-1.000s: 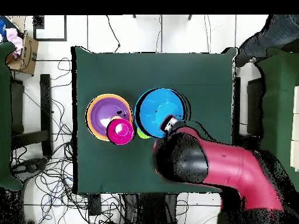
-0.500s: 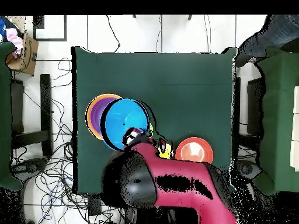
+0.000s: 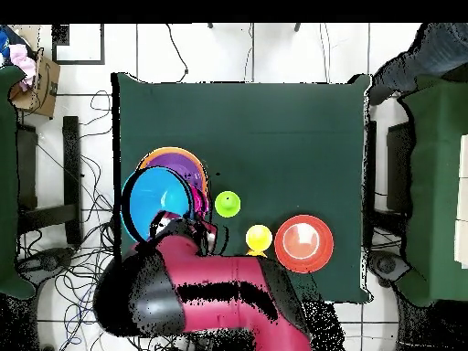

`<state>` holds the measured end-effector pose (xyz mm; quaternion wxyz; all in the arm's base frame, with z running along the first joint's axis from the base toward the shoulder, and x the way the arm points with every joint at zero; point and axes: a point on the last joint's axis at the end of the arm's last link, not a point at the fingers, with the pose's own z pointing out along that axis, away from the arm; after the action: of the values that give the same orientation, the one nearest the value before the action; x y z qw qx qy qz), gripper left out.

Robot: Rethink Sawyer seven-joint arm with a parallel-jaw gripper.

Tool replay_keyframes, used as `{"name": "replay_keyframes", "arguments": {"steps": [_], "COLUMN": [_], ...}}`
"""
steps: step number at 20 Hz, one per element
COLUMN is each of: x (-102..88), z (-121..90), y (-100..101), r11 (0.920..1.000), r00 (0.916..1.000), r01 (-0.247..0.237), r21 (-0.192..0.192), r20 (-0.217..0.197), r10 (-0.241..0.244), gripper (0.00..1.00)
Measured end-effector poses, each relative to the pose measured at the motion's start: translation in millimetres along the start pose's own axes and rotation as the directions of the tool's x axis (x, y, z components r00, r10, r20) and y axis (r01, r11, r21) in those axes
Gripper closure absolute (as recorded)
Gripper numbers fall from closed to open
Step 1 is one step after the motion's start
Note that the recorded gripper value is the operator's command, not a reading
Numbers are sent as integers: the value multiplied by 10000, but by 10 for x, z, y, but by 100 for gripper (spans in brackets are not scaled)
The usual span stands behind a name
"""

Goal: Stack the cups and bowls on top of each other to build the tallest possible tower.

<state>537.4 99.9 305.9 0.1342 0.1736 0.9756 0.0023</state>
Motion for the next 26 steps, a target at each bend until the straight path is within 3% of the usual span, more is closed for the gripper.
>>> {"name": "replay_keyframes", "arguments": {"steps": [6, 11, 17, 26], "x": [202, 277, 302, 398], "z": [253, 441, 694, 978], "y": [107, 83, -82, -315], "r11": [10000, 9995, 9977, 9942], "r00": [9998, 9985, 9956, 9934], "r01": [-67, -301, -670, -1027], "r21": [2, -15, 33, 310], "r20": [211, 466, 655, 551], "r10": [67, 302, 667, 1009], "gripper": [100, 100, 100, 100]}}
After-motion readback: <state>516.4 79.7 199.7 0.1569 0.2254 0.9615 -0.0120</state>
